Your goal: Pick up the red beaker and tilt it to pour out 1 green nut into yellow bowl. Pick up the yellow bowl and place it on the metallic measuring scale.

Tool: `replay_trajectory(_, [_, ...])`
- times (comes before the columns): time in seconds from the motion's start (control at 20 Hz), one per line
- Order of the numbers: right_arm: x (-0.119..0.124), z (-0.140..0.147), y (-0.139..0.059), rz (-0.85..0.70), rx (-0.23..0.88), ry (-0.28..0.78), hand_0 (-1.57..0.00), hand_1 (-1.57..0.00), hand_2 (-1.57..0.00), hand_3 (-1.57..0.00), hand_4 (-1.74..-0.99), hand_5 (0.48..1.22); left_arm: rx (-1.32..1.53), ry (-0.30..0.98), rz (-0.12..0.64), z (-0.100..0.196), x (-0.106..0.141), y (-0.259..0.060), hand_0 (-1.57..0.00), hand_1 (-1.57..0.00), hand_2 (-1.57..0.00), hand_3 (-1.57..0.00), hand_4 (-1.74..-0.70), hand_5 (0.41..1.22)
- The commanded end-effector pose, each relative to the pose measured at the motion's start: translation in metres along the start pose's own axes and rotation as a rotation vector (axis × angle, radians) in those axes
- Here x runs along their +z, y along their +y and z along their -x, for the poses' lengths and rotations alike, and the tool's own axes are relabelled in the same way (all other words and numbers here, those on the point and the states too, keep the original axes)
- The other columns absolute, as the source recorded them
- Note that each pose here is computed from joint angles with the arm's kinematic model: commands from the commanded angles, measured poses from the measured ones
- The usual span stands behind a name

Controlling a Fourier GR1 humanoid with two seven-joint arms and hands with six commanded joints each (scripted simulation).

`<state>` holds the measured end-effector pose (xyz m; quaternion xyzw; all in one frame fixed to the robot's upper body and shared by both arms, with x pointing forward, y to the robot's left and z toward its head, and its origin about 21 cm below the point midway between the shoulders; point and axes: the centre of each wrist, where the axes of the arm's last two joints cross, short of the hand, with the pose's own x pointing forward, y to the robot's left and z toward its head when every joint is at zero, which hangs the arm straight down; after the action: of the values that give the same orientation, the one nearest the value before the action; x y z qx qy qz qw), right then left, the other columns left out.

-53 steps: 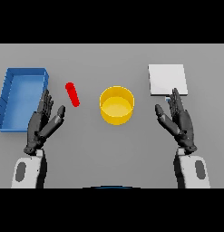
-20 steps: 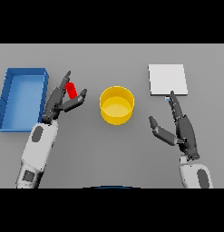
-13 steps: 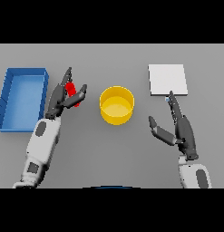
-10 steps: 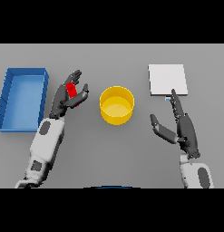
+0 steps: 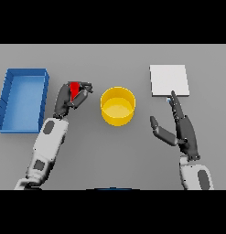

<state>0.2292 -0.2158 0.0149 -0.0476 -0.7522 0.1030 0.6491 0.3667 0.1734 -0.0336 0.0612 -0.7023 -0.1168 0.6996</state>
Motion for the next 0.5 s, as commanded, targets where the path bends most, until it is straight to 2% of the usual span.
replay_trajectory(0.0, [0.001,0.002,-0.002,0.005,0.004,0.005,0.00,0.00,0.00,0.00,-1.251,0.641,0.032,-0.006,0.005,-0.002,0.000,-0.002,-1.43,-1.44,-1.45,-1.40,-1.58,1.171])
replay_trajectory(0.15, [0.001,0.002,-0.007,0.014,0.011,-0.004,0.00,0.00,0.00,0.00,-1.246,0.644,0.138,-0.067,0.008,-0.015,-0.004,0.006,-1.50,-1.50,-1.51,-1.48,-1.66,1.150])
replay_trajectory(0.45, [0.000,0.004,0.001,-0.002,0.036,-0.016,0.00,0.00,0.00,0.00,-1.226,0.650,0.118,-0.140,0.053,-0.050,-0.010,0.021,-1.55,-1.55,-1.55,-1.55,-1.72,1.131])
